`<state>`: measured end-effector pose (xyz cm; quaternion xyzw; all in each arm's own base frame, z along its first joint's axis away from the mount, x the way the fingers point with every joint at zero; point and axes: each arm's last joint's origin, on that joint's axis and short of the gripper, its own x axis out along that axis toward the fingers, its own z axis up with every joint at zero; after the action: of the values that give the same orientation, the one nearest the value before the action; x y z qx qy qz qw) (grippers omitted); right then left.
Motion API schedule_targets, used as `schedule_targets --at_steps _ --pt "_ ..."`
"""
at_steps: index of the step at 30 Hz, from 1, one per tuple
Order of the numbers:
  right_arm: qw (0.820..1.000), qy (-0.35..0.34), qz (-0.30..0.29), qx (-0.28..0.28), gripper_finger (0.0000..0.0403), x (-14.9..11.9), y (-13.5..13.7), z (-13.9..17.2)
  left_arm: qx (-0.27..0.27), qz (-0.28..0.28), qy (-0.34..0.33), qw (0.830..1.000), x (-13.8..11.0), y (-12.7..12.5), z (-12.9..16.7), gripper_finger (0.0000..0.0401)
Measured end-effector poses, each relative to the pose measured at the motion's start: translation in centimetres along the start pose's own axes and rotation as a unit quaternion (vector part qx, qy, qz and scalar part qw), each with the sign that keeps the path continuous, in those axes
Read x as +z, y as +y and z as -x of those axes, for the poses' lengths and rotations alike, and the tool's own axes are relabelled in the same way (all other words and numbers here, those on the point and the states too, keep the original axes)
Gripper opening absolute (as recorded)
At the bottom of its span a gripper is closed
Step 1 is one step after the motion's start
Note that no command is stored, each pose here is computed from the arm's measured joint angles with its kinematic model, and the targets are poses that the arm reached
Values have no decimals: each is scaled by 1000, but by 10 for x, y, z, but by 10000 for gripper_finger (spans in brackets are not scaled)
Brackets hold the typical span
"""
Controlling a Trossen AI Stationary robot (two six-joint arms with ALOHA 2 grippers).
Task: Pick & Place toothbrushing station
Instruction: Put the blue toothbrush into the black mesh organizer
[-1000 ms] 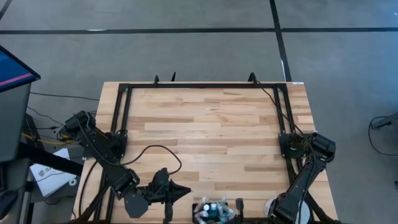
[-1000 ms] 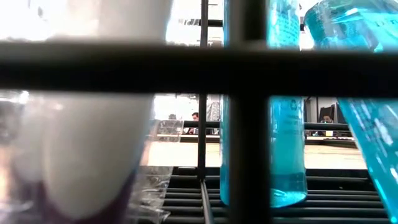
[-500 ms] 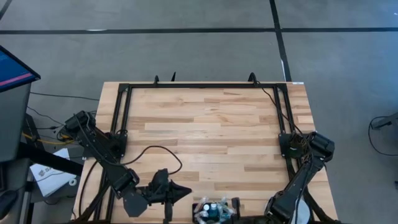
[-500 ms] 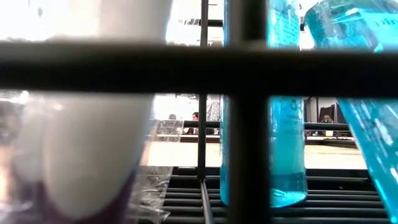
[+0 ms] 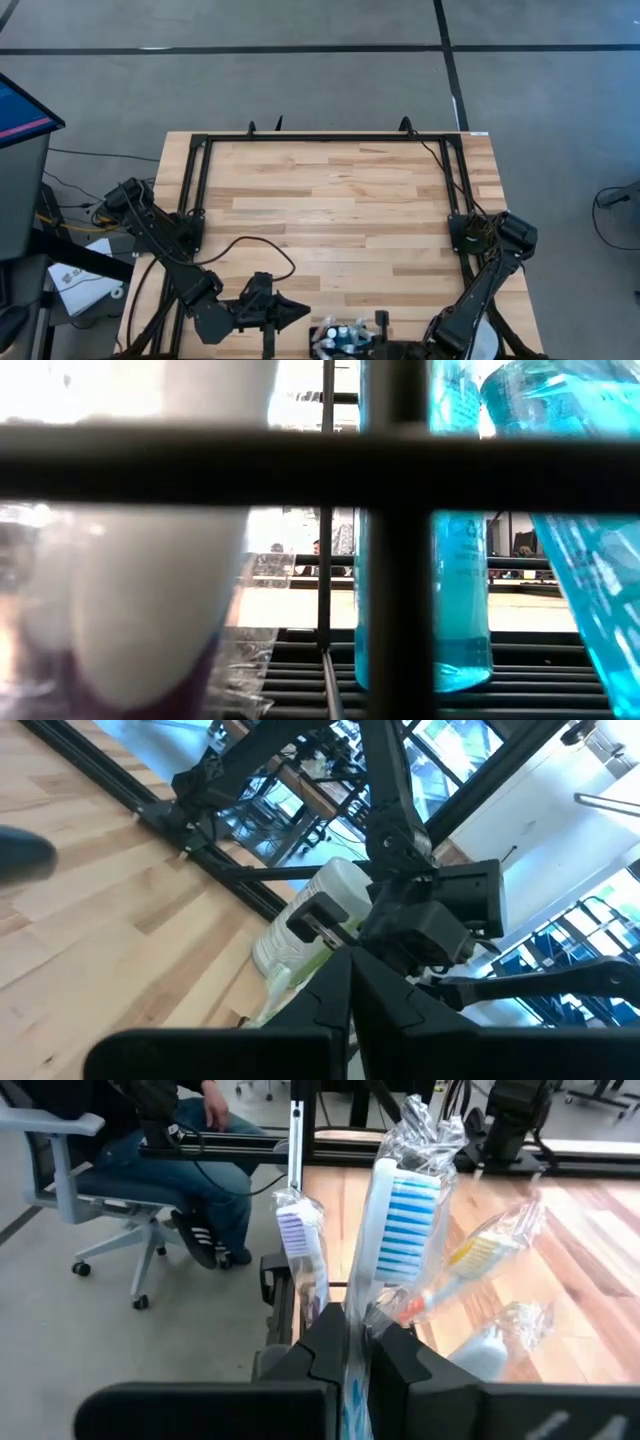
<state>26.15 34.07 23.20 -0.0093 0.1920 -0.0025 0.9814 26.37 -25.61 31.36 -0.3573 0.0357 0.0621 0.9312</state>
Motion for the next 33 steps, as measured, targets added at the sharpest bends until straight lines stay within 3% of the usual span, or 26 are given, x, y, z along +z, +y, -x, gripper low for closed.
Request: schedule_targets --at_steps 33 --pt "999 6 13 29 13 -9 7 -12 5 -11 -6 1000 1 1 -1 1"
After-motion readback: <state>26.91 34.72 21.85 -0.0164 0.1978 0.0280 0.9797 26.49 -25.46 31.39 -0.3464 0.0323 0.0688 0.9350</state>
